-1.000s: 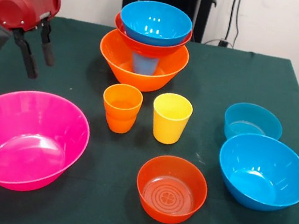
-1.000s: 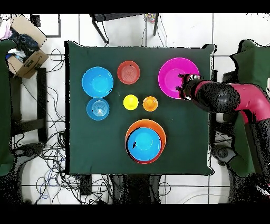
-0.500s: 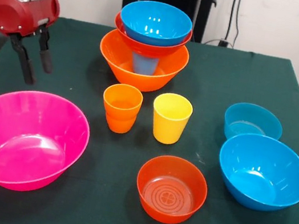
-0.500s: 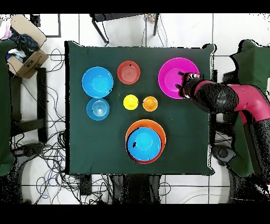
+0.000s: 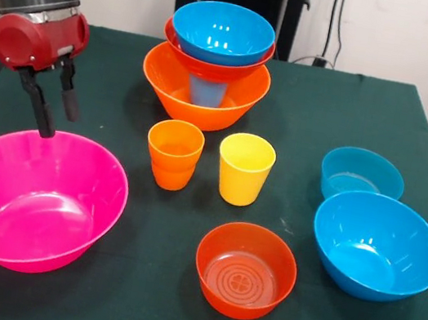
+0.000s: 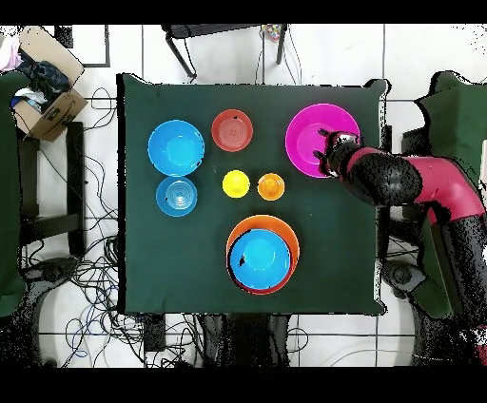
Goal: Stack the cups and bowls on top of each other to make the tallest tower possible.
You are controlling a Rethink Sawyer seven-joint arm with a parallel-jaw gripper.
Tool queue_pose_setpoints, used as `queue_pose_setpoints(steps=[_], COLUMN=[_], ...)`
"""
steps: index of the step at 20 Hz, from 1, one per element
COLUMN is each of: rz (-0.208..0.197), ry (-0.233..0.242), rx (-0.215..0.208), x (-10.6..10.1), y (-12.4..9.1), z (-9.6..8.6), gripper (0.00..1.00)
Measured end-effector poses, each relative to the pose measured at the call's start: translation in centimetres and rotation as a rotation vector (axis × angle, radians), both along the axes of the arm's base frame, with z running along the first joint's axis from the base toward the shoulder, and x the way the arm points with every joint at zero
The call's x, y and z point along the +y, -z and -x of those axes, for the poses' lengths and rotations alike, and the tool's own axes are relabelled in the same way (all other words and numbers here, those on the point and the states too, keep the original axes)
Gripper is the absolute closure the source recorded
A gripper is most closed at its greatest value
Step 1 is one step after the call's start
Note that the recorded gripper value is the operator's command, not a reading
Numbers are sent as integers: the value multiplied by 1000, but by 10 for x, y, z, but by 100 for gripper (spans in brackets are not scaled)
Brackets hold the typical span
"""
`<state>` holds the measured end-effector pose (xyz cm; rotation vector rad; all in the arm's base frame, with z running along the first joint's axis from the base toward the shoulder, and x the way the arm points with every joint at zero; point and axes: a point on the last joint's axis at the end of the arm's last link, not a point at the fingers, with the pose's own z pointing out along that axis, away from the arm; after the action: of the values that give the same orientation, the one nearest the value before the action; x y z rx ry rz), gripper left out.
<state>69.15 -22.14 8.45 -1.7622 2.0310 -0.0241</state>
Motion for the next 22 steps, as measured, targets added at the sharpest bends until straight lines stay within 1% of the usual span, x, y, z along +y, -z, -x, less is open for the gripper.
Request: queue_pose_setpoints(steps=[2, 12, 17, 22], rz=[3, 7, 12, 13], ry=[-3, -10, -15, -13], rx=[-4, -3, -5, -8], x=[1, 2, 3, 3], y=[6, 20, 30, 35], z=[1, 6, 9, 10], gripper=[0, 0, 0, 0])
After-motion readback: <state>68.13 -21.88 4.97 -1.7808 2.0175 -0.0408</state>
